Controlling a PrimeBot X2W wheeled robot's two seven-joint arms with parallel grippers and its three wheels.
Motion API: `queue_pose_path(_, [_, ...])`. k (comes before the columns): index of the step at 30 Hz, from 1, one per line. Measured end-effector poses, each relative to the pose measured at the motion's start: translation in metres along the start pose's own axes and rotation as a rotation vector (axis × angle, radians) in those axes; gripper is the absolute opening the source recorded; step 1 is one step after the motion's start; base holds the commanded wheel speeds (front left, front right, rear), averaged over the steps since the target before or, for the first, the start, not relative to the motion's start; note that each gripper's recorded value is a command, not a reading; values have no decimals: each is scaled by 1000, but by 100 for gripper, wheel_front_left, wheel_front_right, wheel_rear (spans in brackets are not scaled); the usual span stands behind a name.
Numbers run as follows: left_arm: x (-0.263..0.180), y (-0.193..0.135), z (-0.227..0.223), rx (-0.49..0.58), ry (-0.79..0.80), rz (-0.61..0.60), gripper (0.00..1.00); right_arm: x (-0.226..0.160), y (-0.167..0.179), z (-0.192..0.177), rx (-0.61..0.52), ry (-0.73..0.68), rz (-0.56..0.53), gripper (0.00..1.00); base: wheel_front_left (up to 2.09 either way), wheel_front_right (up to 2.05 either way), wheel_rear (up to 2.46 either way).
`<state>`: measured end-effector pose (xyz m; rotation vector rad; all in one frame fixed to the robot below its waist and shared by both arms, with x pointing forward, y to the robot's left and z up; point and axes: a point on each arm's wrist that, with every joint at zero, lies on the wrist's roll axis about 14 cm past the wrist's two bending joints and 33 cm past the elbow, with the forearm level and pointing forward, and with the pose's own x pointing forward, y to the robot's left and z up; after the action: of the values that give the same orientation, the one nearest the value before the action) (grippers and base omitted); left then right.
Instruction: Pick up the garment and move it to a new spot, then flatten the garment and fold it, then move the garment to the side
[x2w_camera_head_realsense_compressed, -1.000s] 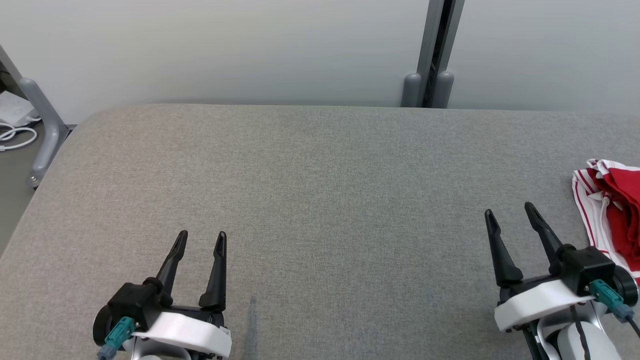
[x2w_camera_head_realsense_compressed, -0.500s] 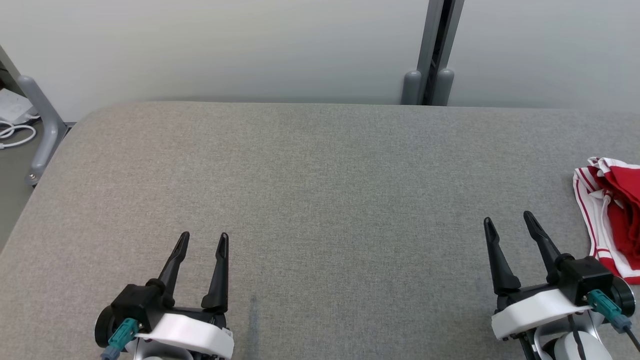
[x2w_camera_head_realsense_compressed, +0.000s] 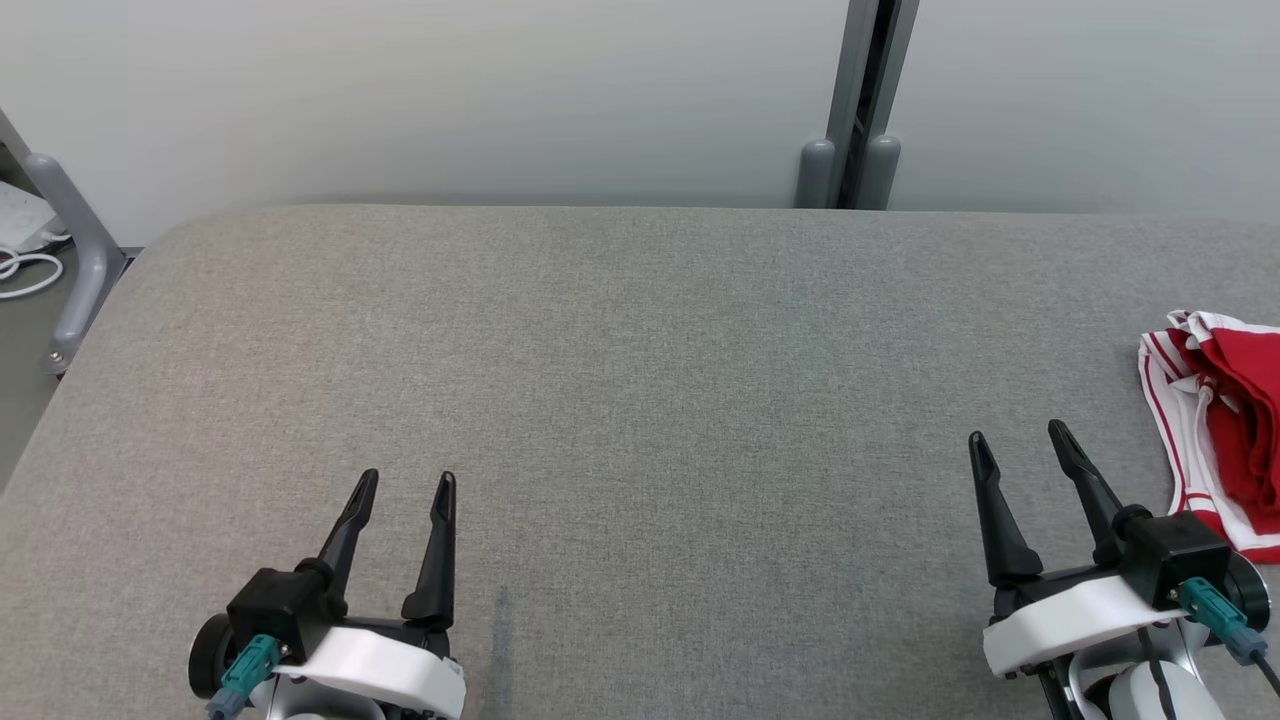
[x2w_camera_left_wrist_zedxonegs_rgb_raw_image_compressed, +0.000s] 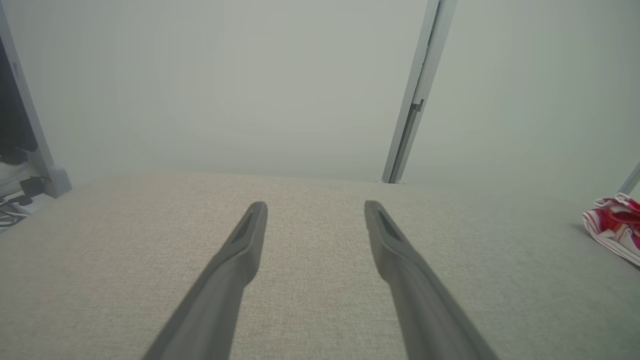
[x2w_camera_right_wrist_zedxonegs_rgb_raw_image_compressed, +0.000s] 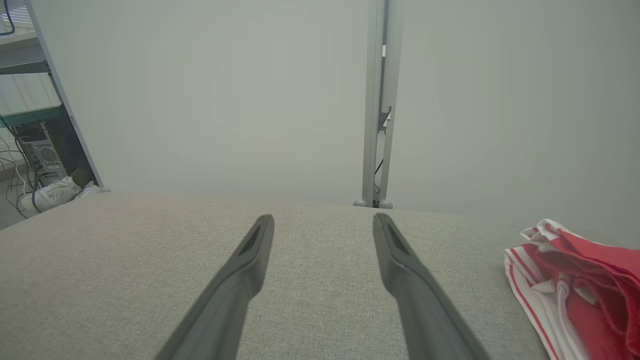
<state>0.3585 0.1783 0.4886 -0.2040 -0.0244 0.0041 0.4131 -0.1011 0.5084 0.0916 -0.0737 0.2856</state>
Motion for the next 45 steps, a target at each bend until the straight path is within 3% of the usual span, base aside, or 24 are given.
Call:
queue_pose_path(30, [-4,12,5,-56,-19,48,100,1,9,5,-5,-12,26,100,0,0,0])
queue_pose_path(31, [-4,13,5,-57,-19,51,0,1,9,4,-5,-11,27,0,0,0,0])
queue_pose_path(37, [-21,15,-27,-85,83,76,0,-16,10,-29,39,98,7,0,0,0,0])
queue_pose_path(45, [-19,16,-29,-222,97,101,0,-18,-10,-28,191,105,-79,0,0,0,0])
